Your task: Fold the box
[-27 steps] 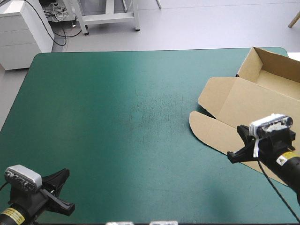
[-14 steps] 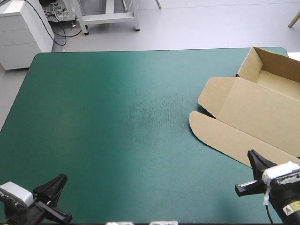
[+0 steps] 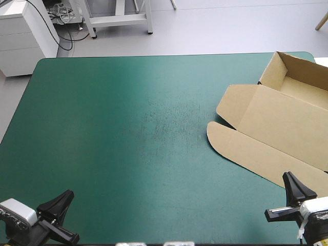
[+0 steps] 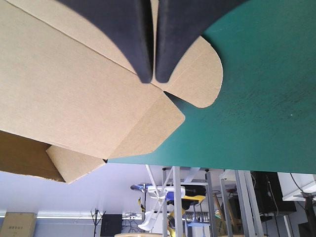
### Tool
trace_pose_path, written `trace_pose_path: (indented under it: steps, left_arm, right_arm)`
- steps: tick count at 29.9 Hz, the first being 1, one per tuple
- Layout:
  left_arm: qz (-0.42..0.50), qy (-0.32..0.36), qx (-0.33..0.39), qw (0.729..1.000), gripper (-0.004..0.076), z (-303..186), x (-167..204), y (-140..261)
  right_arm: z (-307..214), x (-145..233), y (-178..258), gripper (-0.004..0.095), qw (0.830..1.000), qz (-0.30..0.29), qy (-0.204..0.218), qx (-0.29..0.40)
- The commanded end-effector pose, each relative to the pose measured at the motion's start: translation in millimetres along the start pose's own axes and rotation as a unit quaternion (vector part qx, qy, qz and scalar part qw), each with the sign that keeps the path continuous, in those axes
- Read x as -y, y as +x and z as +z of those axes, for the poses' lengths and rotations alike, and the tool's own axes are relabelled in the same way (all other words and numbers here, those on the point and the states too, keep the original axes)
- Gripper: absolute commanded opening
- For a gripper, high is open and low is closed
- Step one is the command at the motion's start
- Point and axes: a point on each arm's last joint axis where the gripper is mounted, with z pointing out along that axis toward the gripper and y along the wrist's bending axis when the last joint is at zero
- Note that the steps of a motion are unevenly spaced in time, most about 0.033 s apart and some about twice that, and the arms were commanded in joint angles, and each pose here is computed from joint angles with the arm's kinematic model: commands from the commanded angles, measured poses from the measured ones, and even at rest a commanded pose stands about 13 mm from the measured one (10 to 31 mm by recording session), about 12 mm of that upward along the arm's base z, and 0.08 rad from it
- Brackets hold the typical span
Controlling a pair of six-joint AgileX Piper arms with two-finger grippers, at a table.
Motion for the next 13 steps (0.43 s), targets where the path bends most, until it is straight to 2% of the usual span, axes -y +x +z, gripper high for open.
trace_pose_path:
  steps: [1, 13]
  left_arm:
    - [-0.009, 0.009, 0.057, 0.998, -0.0008, -6.9, 2.0, -12.6]
    - [-0.009, 0.009, 0.057, 0.998, -0.0008, -6.9, 2.0, -12.6]
  right_arm:
    - [-7.0, 1.0, -10.7, -0.0007, 0.999, -0.002, 0.005, 0.041]
    - [-6.6, 0.9, -9.1, -0.0021, 0.999, -0.002, 0.004, 0.034]
